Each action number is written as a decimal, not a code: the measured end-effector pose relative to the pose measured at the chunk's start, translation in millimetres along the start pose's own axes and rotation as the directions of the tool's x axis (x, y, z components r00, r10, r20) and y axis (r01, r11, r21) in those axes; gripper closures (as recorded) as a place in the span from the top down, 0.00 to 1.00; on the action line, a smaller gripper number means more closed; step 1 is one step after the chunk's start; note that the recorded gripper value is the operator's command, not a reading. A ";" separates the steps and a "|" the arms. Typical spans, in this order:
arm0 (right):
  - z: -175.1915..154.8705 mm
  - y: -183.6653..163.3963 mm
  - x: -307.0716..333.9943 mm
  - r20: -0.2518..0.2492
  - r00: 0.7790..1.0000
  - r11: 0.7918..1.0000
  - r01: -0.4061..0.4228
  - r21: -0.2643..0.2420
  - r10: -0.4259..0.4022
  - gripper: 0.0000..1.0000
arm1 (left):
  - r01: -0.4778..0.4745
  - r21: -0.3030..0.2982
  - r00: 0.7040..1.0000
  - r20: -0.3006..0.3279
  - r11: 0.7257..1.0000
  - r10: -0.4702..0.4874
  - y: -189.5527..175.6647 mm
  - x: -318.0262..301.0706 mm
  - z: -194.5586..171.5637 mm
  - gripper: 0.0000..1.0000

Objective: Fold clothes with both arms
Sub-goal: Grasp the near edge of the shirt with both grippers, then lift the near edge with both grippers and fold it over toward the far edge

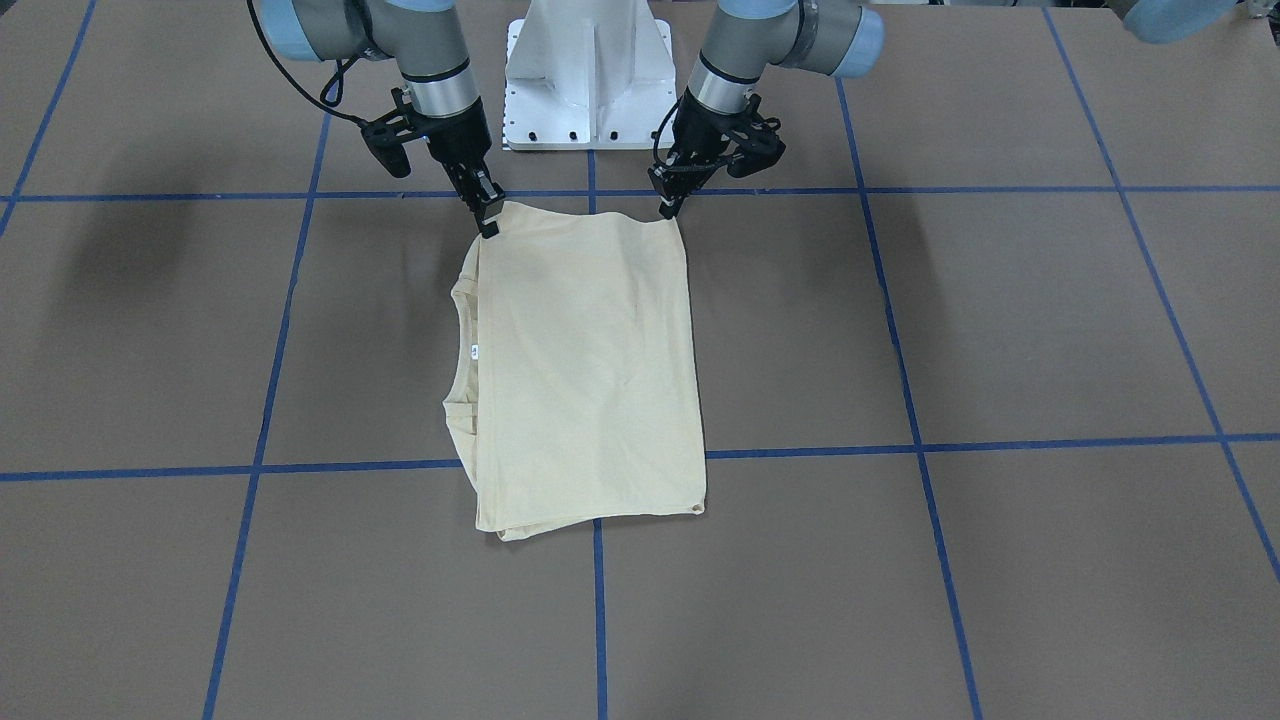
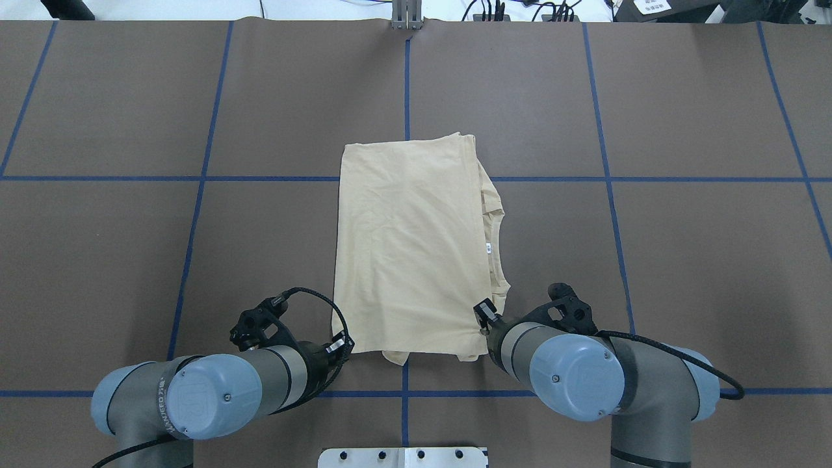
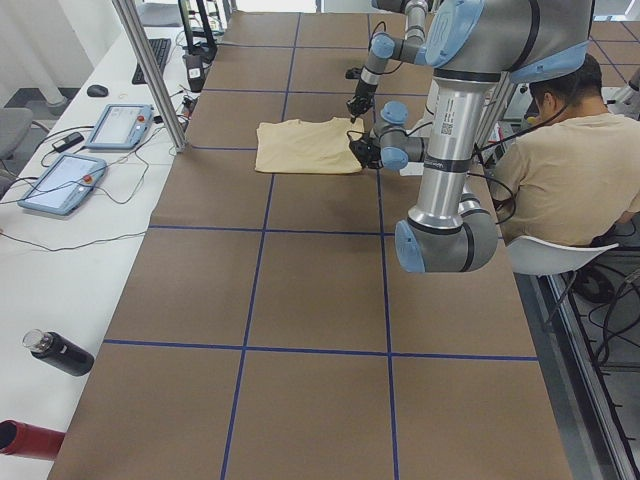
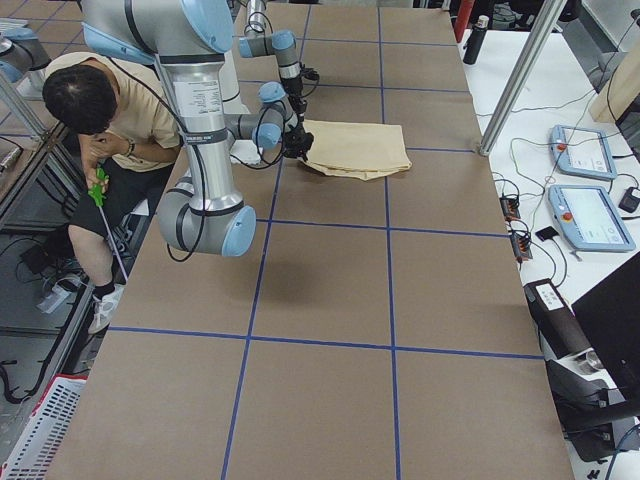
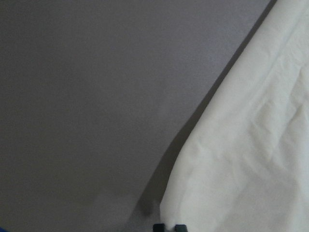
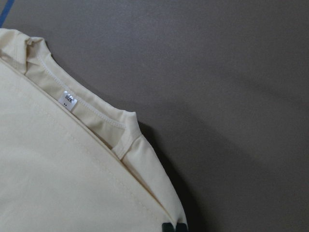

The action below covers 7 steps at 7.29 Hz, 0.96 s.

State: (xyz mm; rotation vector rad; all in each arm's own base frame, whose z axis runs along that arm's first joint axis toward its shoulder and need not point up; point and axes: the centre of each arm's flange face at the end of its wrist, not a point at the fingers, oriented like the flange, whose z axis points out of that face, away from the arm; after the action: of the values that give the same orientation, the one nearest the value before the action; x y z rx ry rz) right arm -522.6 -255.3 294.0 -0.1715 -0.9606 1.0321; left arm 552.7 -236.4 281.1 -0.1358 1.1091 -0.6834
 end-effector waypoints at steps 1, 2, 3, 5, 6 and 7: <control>0.1 0.1 0.3 0.000 1.000 1.000 0.000 0.000 0.000 0.00 | 0.000 -0.002 1.000 -0.003 1.000 0.000 0.6 1.3 -1.0 0.00; 0.1 0.2 0.4 -0.001 1.000 1.000 0.001 0.000 -0.001 0.00 | 0.002 -0.004 1.000 -0.011 1.000 -0.002 -0.3 3.5 -4.8 0.00; 0.3 -0.2 0.5 -0.001 1.000 1.000 0.000 0.001 0.000 0.00 | 0.006 -0.009 1.000 -0.025 1.000 -0.006 -2.4 6.0 -14.7 0.00; -6.6 -3.5 2.2 0.003 1.000 1.000 -0.001 -0.005 0.001 0.00 | 0.037 -0.039 0.998 -0.058 0.999 -0.040 -6.2 0.8 -54.2 0.00; -23.4 -8.2 7.2 0.010 1.000 1.000 -0.005 -0.025 0.005 0.00 | 0.068 -0.060 0.995 -0.072 0.996 -0.073 -6.5 0.0 -77.5 0.00; -45.7 -12.9 13.8 0.017 1.000 0.999 -0.016 -0.052 0.017 0.00 | 0.095 -0.084 0.992 -0.080 0.992 -0.102 -3.9 2.8 -98.7 0.00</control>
State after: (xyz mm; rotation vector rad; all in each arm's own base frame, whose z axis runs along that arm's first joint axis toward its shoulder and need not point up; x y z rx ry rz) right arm -478.1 -237.8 281.7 -0.2137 -1.0041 1.0260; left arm 466.9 -218.5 235.2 -0.2329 1.2176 -0.7384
